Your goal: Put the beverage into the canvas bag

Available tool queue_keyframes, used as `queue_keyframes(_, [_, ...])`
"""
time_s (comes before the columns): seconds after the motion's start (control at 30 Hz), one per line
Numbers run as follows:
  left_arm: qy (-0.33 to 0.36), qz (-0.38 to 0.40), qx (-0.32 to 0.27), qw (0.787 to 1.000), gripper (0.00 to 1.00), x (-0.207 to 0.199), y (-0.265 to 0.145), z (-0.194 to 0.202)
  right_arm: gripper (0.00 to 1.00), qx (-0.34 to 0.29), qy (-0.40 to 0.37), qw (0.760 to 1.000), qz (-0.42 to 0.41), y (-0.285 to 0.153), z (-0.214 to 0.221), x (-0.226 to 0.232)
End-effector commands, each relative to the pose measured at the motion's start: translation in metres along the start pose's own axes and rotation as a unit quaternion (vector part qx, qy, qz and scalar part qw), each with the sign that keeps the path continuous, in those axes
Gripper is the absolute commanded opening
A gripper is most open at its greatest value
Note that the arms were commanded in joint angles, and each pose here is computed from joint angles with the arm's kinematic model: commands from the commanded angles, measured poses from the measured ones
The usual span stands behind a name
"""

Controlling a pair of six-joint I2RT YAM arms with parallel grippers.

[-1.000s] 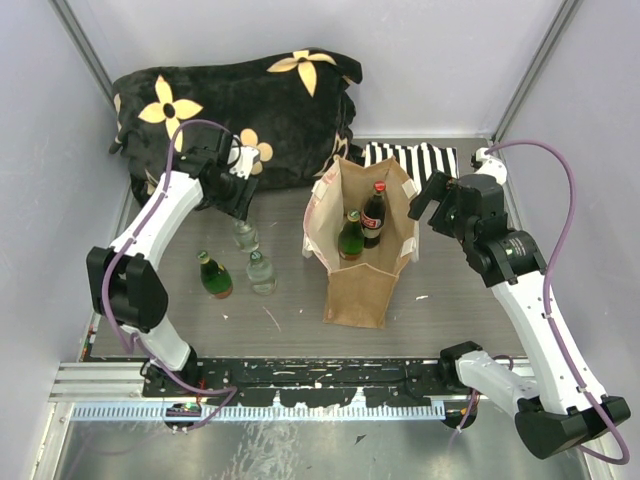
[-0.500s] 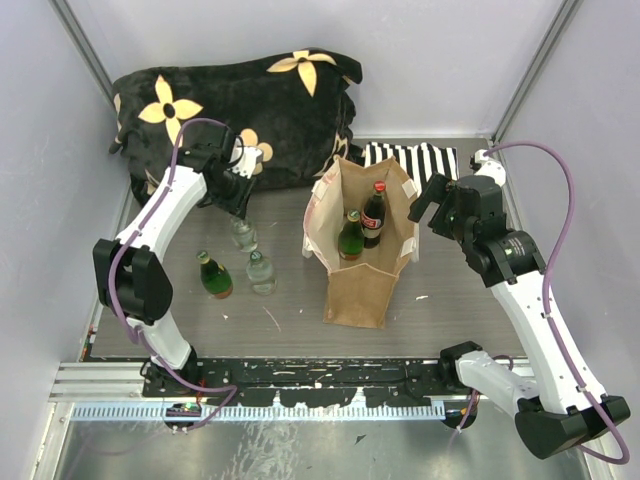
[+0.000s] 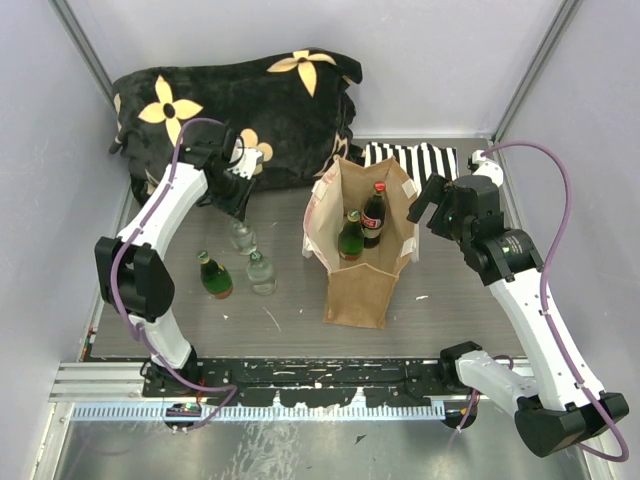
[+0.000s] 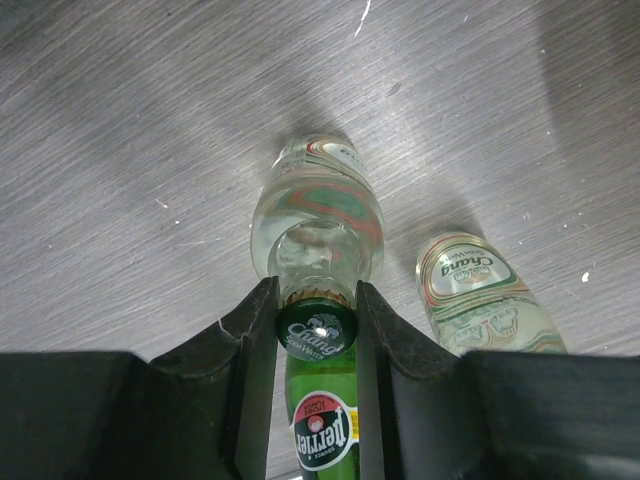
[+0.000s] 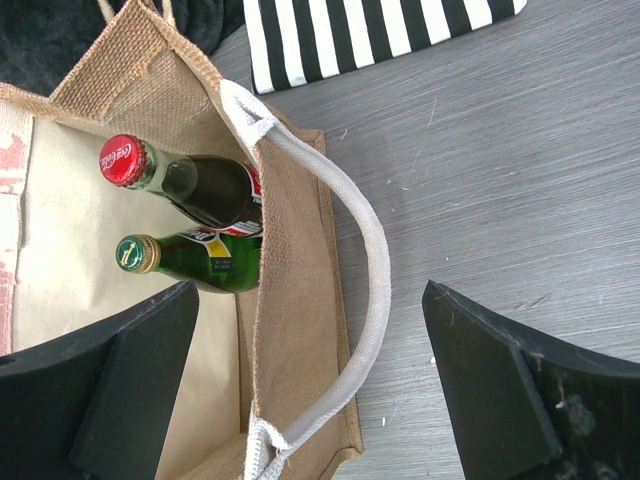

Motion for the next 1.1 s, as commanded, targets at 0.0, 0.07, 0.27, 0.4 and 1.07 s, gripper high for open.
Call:
queue_keyframes(0.0, [0.006, -0.006, -0.037, 0.999, 0.00, 0.007, -0.026, -0.023, 1.00, -0.018, 0.013, 1.000, -0.009, -0.001, -0.006, 0.004])
queue_keyframes(0.07, [0.008, -0.013, -0.057, 0.998, 0.00, 0.011, -0.037, -0.037, 1.00, -0.018, 0.014, 1.000, -0.008, -0.001, -0.006, 0.004])
queue_keyframes(0.27, [0.018, -0.012, -0.131, 0.991, 0.00, 0.015, -0.076, -0.078, 1.00, -0.013, 0.014, 1.000, -0.008, 0.002, -0.005, 0.005])
queue_keyframes(0.4, [0.029, -0.005, -0.175, 0.984, 0.00, 0.010, -0.095, -0.099, 1.00, -0.011, 0.015, 1.000, -0.009, 0.003, -0.004, 0.005])
queue_keyframes(1.07, [0.137, 0.007, -0.418, 0.898, 0.00, -0.054, -0.185, -0.187, 1.00, -0.007, 0.026, 1.000, -0.010, 0.001, 0.005, -0.002])
Point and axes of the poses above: each gripper's point midway between its finger pads, its own y axis out along the fingers, its own x axis along the line the jaws close on, z = x × y, the point moved 5 cm from there along -y, back along the fingers, and after that the axes turned 13 degrees about y, right-handed, at the moved point
